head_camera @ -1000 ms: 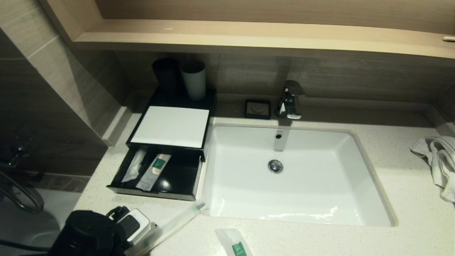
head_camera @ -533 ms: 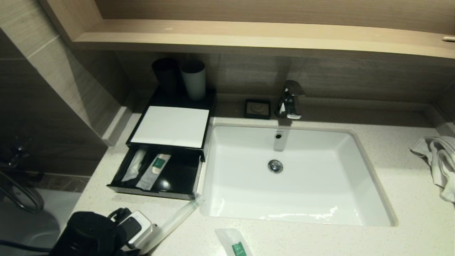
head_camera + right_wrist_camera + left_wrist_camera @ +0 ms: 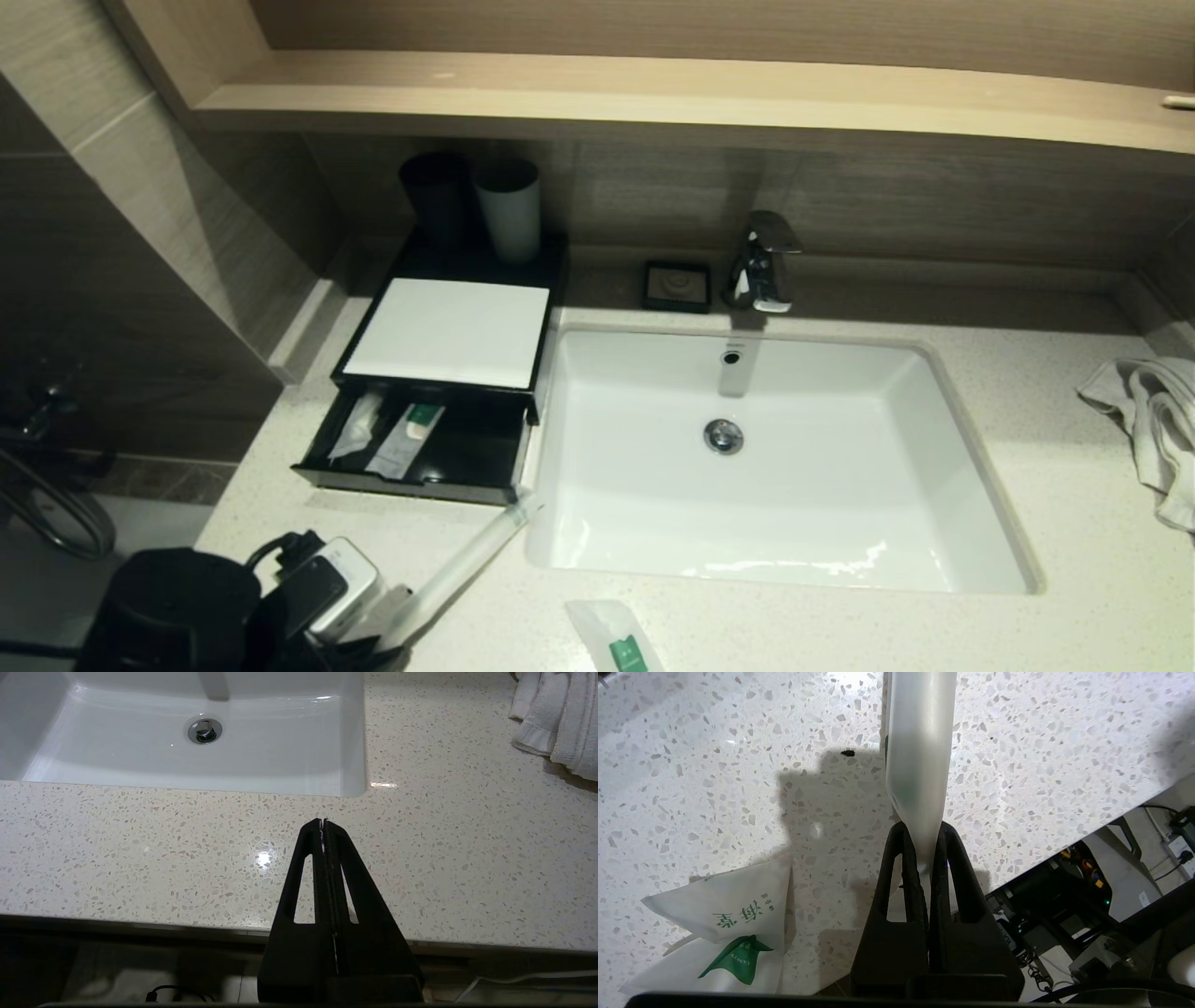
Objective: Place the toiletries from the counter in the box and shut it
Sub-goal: Pick up the bathroom toiletry
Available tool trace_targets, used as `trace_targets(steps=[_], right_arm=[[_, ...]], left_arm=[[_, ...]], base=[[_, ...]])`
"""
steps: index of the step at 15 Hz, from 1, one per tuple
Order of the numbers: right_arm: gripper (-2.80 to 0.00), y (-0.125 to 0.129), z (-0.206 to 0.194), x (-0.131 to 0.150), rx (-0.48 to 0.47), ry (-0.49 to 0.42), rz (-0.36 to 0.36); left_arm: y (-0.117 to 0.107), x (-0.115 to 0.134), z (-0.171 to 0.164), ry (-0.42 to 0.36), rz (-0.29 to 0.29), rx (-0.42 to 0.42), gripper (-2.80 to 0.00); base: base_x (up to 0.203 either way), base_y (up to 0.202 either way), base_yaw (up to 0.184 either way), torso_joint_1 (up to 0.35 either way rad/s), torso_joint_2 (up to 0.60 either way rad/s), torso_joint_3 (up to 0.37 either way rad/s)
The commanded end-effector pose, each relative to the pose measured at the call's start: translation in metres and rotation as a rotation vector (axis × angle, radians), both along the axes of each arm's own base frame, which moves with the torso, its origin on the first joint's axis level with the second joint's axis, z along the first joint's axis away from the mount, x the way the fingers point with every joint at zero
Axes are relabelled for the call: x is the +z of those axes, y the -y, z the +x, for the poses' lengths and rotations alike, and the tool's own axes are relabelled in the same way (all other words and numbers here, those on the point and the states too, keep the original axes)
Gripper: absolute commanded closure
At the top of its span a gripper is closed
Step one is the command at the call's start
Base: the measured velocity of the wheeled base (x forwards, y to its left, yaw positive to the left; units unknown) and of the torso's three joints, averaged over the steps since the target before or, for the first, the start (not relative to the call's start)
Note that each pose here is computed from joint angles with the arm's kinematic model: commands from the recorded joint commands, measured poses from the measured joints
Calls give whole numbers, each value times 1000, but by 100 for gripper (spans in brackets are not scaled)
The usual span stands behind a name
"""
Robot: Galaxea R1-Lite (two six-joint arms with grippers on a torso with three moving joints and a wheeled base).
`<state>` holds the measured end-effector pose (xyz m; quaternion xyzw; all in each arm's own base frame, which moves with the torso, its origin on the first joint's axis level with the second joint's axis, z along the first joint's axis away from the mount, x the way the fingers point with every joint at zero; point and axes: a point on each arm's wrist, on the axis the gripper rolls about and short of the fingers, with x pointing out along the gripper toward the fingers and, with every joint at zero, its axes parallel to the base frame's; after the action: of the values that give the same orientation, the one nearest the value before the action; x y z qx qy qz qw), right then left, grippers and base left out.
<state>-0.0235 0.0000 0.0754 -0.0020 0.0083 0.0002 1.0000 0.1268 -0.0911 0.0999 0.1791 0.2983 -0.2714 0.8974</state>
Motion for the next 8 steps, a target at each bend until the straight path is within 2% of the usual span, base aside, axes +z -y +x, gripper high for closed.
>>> trace_targets(steps=[1, 3, 8], right_arm=[[0, 0, 0, 0, 1, 0, -1], [0, 0, 0, 0, 1, 0, -1], [0, 0, 0, 0, 1, 0, -1]], left_arm=[[-2, 7, -5, 32, -41, -29, 0], [-2, 6, -7, 22, -48, -49, 0], [2, 4, -21, 29, -38, -175, 0]], base=[[0, 0, 0, 0, 0, 0], [0, 0, 0, 0, 0, 0], [0, 0, 0, 0, 0, 0]])
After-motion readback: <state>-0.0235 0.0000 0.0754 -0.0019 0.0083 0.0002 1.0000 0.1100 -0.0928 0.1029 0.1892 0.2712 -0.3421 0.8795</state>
